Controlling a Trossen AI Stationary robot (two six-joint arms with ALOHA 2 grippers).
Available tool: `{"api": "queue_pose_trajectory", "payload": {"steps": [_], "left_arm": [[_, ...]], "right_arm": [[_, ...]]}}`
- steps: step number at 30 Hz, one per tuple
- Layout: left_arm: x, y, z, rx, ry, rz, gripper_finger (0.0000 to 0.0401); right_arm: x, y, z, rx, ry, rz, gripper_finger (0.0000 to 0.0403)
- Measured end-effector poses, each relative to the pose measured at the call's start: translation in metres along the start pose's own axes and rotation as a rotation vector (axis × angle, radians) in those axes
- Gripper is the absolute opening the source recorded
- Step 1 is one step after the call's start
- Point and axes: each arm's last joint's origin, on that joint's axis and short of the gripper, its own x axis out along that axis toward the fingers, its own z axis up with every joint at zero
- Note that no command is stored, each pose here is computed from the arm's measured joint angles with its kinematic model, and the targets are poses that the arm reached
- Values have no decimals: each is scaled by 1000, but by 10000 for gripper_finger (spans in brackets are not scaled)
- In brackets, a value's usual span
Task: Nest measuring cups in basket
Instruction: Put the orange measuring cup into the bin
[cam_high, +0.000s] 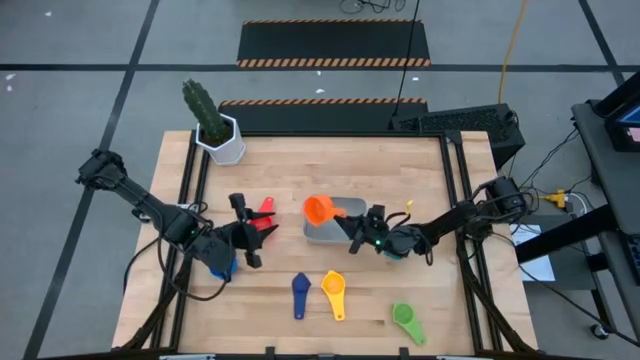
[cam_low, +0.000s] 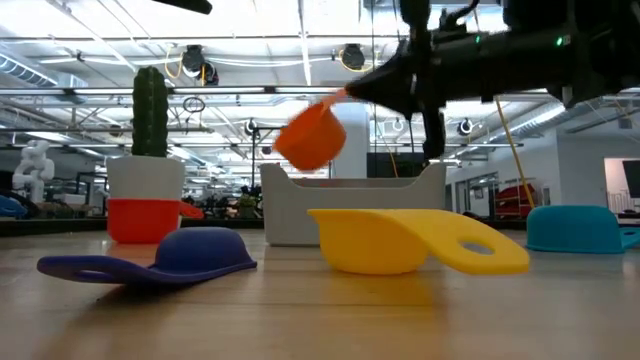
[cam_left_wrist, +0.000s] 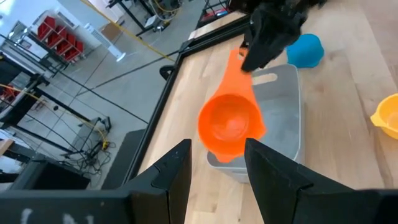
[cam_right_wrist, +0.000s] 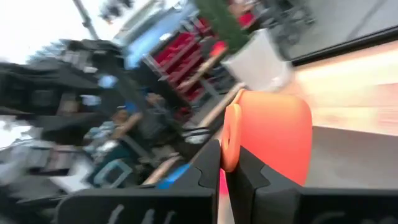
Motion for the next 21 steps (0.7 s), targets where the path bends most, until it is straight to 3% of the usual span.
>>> {"api": "queue_pose_trajectory", "payload": {"steps": [5,9,16,21], "left_arm": [[6,6,4,-76,-14,25,152],[13,6,3,-71,2,-36,152],[34,-20,5,153,-2,-84,153],[53,-41,16,313,-91,9,174]], "right_arm": [[-4,13,11,-4,11,86,4],[-10,27,23,-7,28,194,4],[-24,45,49,-42,28,346,4],[-41,35,60,-26,56,364,4]]}}
